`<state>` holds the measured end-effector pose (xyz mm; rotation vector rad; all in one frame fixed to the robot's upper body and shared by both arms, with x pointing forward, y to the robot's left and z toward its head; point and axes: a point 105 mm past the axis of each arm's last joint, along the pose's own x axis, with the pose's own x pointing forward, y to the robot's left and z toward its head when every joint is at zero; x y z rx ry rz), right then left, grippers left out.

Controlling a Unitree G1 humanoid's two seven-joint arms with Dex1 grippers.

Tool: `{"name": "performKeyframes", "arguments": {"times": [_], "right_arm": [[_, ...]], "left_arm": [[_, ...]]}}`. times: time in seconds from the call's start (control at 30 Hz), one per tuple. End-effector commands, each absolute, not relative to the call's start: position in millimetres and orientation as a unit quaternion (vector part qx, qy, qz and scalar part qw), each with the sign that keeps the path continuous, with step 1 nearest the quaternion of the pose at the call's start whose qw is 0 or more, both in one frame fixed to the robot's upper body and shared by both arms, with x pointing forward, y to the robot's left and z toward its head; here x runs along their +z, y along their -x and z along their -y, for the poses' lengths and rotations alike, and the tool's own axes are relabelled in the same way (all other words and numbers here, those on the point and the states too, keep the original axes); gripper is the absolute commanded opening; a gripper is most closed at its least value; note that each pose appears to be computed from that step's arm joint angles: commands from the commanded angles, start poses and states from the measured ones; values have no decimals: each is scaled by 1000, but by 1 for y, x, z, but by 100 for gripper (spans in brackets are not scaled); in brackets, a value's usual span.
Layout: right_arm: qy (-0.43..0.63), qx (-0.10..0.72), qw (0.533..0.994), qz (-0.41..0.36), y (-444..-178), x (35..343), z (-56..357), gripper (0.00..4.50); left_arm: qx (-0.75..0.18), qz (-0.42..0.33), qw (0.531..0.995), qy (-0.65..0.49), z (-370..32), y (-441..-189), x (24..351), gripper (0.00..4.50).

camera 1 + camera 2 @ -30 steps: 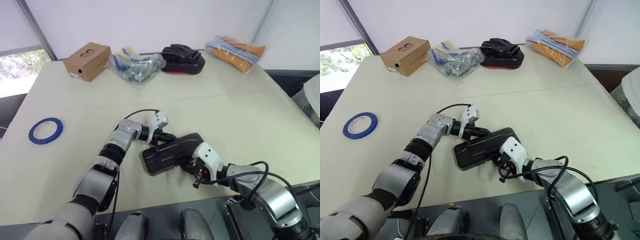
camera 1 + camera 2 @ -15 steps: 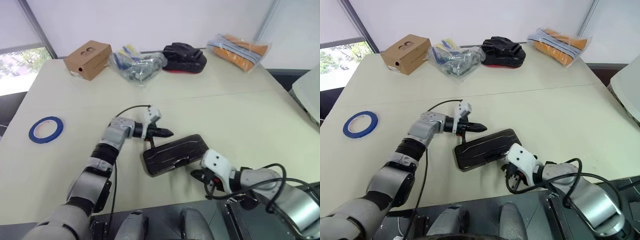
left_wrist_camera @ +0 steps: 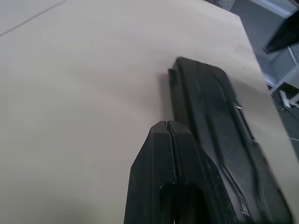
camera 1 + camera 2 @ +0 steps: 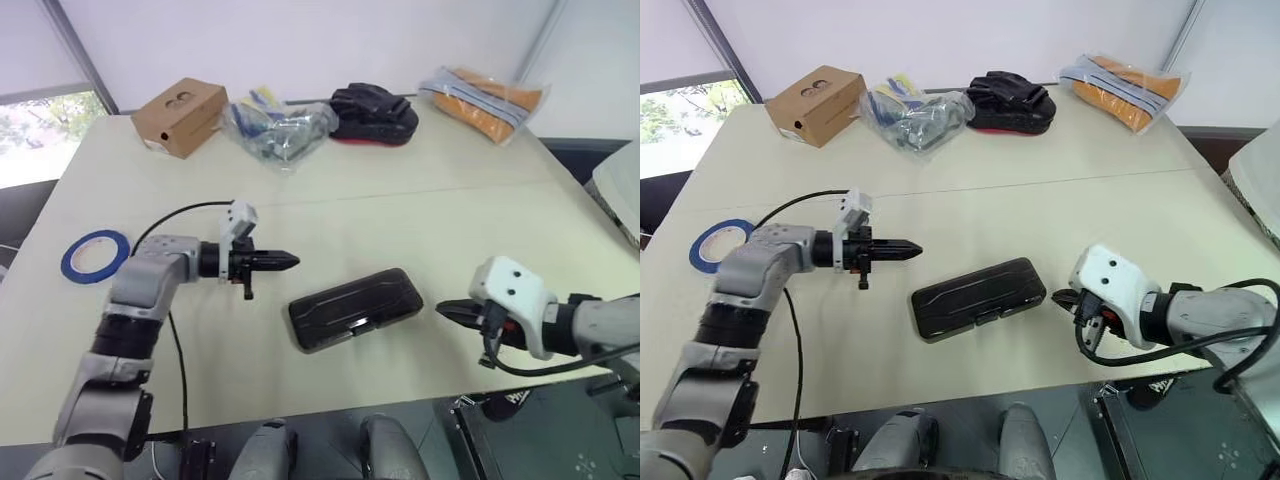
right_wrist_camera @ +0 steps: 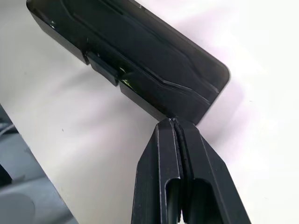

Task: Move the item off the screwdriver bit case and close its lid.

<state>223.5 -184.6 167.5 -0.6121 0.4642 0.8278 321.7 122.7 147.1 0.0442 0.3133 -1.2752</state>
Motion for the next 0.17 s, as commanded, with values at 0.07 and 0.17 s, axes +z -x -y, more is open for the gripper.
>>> {"name": "performKeyframes", "arguments": {"times": [0.07, 0.17], "right_arm": [[310, 393, 840, -207, -222, 179, 191, 3], [313, 389, 840, -211, -223, 180, 198, 3]], "left_arm": [[-602, -137, 786, -21, -130, -304, 162, 0], [-606, -142, 782, -27, -132, -294, 163, 0]]}}
